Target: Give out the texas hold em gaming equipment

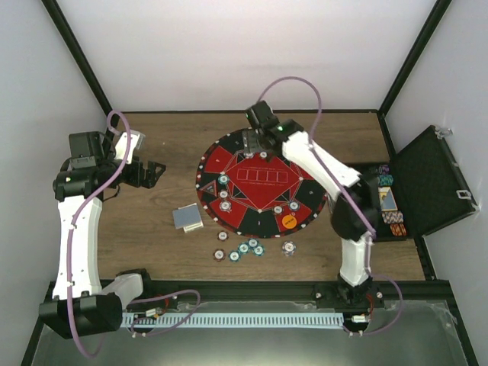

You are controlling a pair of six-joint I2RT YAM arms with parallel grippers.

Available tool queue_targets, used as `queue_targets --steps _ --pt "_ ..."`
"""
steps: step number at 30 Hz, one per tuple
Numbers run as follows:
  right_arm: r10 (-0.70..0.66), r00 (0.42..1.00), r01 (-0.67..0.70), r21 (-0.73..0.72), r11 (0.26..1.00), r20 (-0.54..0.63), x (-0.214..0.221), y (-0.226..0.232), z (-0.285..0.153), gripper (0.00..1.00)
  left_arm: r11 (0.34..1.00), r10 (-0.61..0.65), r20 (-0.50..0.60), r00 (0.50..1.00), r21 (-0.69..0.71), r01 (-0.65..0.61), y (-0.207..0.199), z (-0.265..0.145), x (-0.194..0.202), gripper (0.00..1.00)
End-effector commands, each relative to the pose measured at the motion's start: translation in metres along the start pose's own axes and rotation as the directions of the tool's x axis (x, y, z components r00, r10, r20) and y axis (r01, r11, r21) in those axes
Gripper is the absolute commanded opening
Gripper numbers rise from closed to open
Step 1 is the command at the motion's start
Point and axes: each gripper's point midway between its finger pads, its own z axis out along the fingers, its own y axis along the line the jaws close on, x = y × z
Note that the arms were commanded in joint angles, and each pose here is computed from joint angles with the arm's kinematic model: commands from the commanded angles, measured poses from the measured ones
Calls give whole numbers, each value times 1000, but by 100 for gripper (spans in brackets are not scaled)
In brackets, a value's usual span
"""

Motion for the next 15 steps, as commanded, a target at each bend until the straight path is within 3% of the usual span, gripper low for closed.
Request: queue_targets --steps 1,7,15 --pt "12 996 -11 9 1000 -93 81 -4 -50 87 1000 7 14 1000 10 -7 -2 0 2 100" --pt "107 962 -105 23 994 -250 218 -34 -91 91 999 21 12 1000 37 -21 -8 1 8 100" --pt "175 925 -183 8 983 -337 301 -38 -126 92 999 24 4 1000 36 -24 -8 1 10 100"
